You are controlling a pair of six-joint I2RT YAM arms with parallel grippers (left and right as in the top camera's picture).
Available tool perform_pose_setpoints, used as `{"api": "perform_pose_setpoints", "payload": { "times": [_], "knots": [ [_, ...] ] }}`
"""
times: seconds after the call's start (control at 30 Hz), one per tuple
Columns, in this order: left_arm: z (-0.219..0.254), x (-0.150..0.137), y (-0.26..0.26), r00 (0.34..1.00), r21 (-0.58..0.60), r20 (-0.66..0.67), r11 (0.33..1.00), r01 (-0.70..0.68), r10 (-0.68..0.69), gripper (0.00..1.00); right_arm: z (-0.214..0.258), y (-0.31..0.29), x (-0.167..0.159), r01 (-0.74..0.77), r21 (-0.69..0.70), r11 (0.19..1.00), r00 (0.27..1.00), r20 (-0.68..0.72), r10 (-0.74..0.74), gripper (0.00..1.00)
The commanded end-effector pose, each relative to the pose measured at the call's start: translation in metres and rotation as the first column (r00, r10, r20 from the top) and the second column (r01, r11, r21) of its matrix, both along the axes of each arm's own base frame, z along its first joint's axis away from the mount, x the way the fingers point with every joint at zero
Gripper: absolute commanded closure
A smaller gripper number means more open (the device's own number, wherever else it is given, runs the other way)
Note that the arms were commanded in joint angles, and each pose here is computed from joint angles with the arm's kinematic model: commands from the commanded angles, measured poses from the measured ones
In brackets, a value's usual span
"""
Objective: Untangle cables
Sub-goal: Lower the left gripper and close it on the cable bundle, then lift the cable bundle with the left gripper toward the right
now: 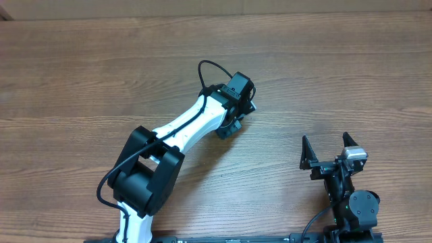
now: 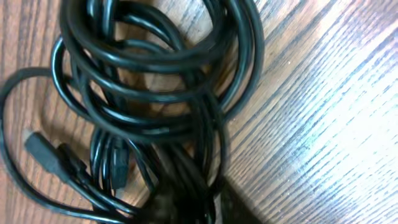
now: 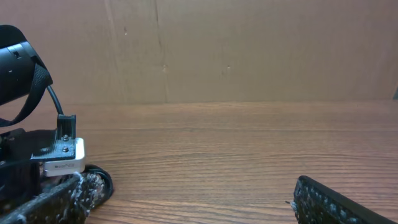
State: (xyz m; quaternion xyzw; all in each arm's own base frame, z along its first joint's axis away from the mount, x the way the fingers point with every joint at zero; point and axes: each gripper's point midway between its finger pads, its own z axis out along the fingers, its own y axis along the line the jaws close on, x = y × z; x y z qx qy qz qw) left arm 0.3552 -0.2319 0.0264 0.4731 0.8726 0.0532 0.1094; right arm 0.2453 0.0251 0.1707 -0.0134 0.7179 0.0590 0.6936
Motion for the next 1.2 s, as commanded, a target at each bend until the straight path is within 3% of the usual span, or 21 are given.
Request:
{"api": "perform_pose_setpoints", "payload": {
  "times": [0.0,0.27,0.4,0.6,0.8,0.93,1.17],
  "knots": [
    [-0.008,-0.001,0.0,1.0,-0.005,-0.018,1.0,0.003,-0.003,0.96,-0.001,-0.002,0.0,0.012,-0.004,1.0,1.0,0.008,-0.012,0.0],
    [-0.004,-0.004,-0.002,0.998,-0.027,-0.035,0.999,-0.043,0.042,0.96,-0.001,-0.002,0.0,0.012,-0.004,1.0,1.0,0.008,-0.012,0.0],
    [0.027,-0.012,-0.001,0.996,-0.025,-0.077,0.999,-0.04,0.038,0.96,-0.001,-0.002,0.0,0.012,-0.004,1.0,1.0,0.008,-0.012,0.0],
    [0.093,-0.03,-0.034,0.975,-0.296,-0.186,0.953,0.06,-0.119,0.96,-0.001,-0.002,0.0,0.012,-0.004,1.0,1.0,0.008,-0.012,0.0],
    [0.139,-0.057,-0.046,0.92,-0.552,-0.278,0.83,0.082,-0.276,0.96,-0.001,-0.002,0.0,0.012,-0.004,1.0,1.0,0.008,-0.012,0.0],
    [0.159,-0.074,-0.043,0.881,-0.652,-0.308,0.754,0.08,-0.359,0.96,-0.001,-0.002,0.0,0.012,-0.004,1.0,1.0,0.008,-0.012,0.0],
    [0.173,-0.101,-0.021,0.818,-0.699,-0.369,0.712,0.069,-0.441,0.96,-0.001,-0.002,0.0,0.012,-0.004,1.0,1.0,0.008,-0.012,0.0]
  ]
}}
